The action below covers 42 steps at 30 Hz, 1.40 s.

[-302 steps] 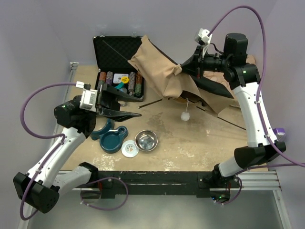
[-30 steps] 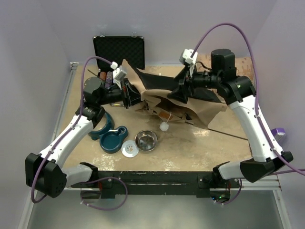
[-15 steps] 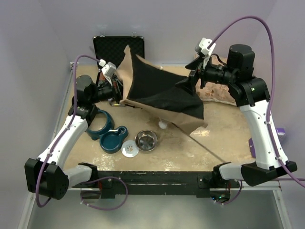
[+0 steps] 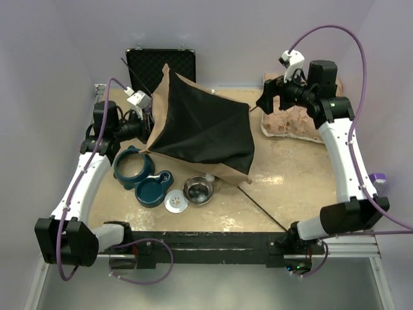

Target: Set up the pet tent

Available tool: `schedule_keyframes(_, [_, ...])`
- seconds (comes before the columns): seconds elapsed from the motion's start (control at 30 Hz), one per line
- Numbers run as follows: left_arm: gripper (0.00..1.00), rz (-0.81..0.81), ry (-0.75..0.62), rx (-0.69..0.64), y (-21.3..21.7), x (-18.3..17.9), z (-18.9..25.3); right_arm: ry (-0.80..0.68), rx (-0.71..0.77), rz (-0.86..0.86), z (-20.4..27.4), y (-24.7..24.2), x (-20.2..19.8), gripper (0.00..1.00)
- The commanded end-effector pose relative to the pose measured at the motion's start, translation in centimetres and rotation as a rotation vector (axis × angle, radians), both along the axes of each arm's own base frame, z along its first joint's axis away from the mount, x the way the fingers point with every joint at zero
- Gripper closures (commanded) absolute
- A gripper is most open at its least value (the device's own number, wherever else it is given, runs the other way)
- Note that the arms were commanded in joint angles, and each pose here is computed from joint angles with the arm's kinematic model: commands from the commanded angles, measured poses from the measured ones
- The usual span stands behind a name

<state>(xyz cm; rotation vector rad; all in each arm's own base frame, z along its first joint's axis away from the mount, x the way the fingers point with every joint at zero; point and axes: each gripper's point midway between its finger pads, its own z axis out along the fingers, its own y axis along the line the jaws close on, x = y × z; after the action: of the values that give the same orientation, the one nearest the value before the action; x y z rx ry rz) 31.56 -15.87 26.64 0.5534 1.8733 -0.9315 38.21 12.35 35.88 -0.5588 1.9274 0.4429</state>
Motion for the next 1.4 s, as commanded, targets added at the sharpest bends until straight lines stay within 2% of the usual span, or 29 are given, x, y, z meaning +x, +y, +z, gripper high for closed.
schedule_keyframes(0.0, [0.70, 0.080, 0.018, 0.163, 3.3, 0.1, -2.1, 0.104, 0.060, -0.137, -3.7, -2.2, 2.8, 0.03])
schedule_keyframes(0.03, [0.66, 0.068, 0.023, 0.198, 3.6, -0.1, -2.6, 0.107, 0.071, -0.143, -4.2, -2.1, 3.2, 0.04])
schedule_keyframes(0.1, [0.50, 0.063, 0.058, 0.243, 4.3, -0.6, -3.7, 0.100, 0.104, -0.179, -4.9, -2.3, 4.4, 0.03])
schedule_keyframes(0.17, [0.41, 0.085, 0.099, 0.288, 5.2, -0.8, -4.8, 0.077, 0.125, -0.207, -5.5, -2.4, 5.6, 0.03])
schedule_keyframes(0.3, [0.33, 0.190, 0.133, 0.360, 8.5, -0.4, -5.7, 0.068, 0.166, -0.268, -7.3, -2.7, 8.3, 0.04])
schedule_keyframes(0.33, [0.24, 0.203, 0.125, 0.362, 9.2, -0.3, -5.4, 0.079, 0.177, -0.269, -8.0, -2.5, 9.0, 0.04])
schedule_keyframes(0.37, [0.19, 0.217, 0.117, 0.366, 9.7, -0.1, -5.1, 0.086, 0.189, -0.270, -8.7, -2.3, 9.7, 0.05])
schedule_keyframes(0.6, [0.17, 0.261, 0.133, 0.445, 11.7, 1.1, -4.8, 0.218, 0.269, -0.215, -15.0, 0.0, 12.3, 0.09])
schedule_keyframes(0.8, [0.15, 0.453, 0.128, 0.563, 15.9, 3.1, -3.8, 0.235, 0.309, -0.167, -17.4, 1.8, 13.0, 0.08])
schedule_keyframes(1.07, [0.11, 0.538, 0.150, 0.548, 18.0, 5.3, -2.2, 0.260, 0.333, -0.118, -19.9, 5.2, 14.7, 0.12])
schedule_keyframes(1.17, [0.12, 0.484, 0.089, 0.458, 16.8, 5.7, -0.1, 0.289, 0.317, -0.143, -21.6, 4.9, 14.8, 0.12])
schedule_keyframes(1.27, [0.14, 0.338, -0.044, 0.371, 13.9, 5.6, 3.3, 0.305, 0.305, -0.118, -22.1, 5.0, 14.3, 0.13])
schedule_keyframes(1.37, [0.16, 0.217, -0.150, 0.266, 11.3, 5.6, 5.8, 0.320, 0.340, -0.047, -22.0, 6.2, 13.8, 0.31])
